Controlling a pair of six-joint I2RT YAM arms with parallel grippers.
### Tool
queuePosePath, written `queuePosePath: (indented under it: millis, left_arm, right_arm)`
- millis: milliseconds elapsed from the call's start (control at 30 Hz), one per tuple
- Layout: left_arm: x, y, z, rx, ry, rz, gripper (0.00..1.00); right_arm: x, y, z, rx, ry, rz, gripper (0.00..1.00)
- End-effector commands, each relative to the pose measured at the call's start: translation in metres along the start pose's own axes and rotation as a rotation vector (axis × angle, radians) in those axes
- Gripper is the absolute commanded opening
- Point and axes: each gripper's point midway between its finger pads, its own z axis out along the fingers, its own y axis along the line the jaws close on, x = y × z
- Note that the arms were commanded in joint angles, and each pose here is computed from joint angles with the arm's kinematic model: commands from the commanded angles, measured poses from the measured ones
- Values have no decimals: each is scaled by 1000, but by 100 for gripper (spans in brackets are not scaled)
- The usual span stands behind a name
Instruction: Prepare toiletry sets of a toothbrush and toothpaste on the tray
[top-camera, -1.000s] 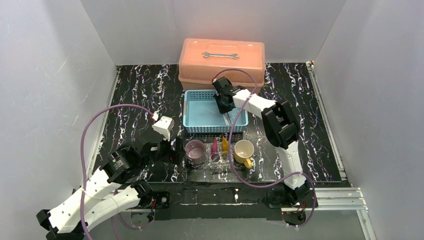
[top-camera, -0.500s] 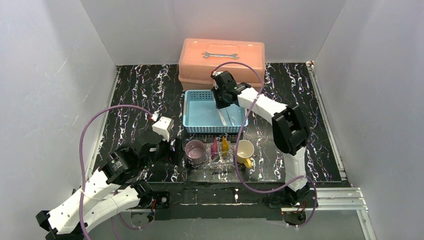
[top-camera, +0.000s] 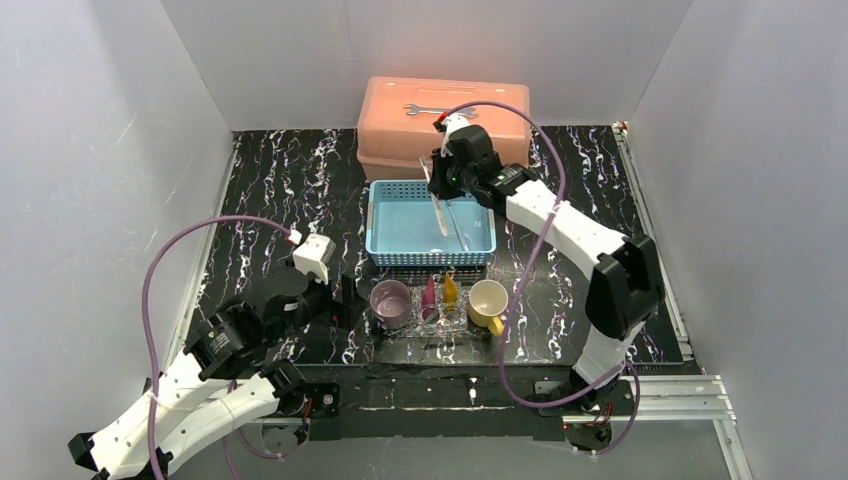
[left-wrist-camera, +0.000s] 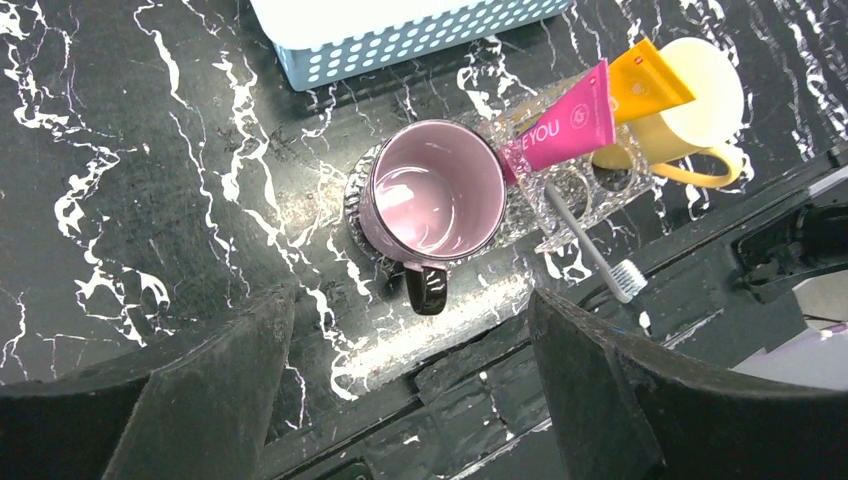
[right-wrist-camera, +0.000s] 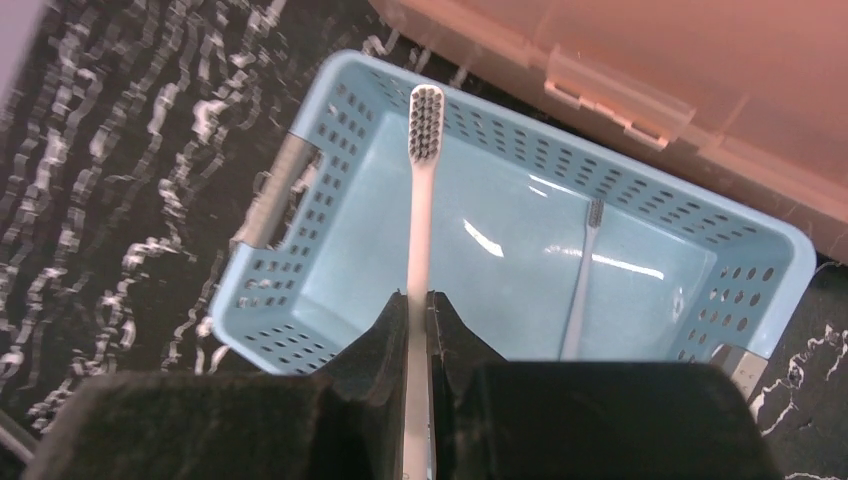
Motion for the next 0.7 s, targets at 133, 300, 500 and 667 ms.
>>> queuePosePath:
  millis: [133, 300, 500, 667]
  left_arm:
    - [-37, -20, -12, 88, -120, -69, 86]
    - [-52, -39, -17, 176, -156, -123, 87]
    - [-59, -60, -18, 281, -170, -193, 87]
    - [-65, -79, -24, 386, -187, -249, 87]
  right_arm:
    - [-65, 49, -82, -205, -265, 82, 1]
    - [-64, 68, -116, -300, -316, 129, 1]
    - [-61, 89, -154, -439, -365, 189, 1]
    - [-54, 108, -183, -565, -392, 241, 1]
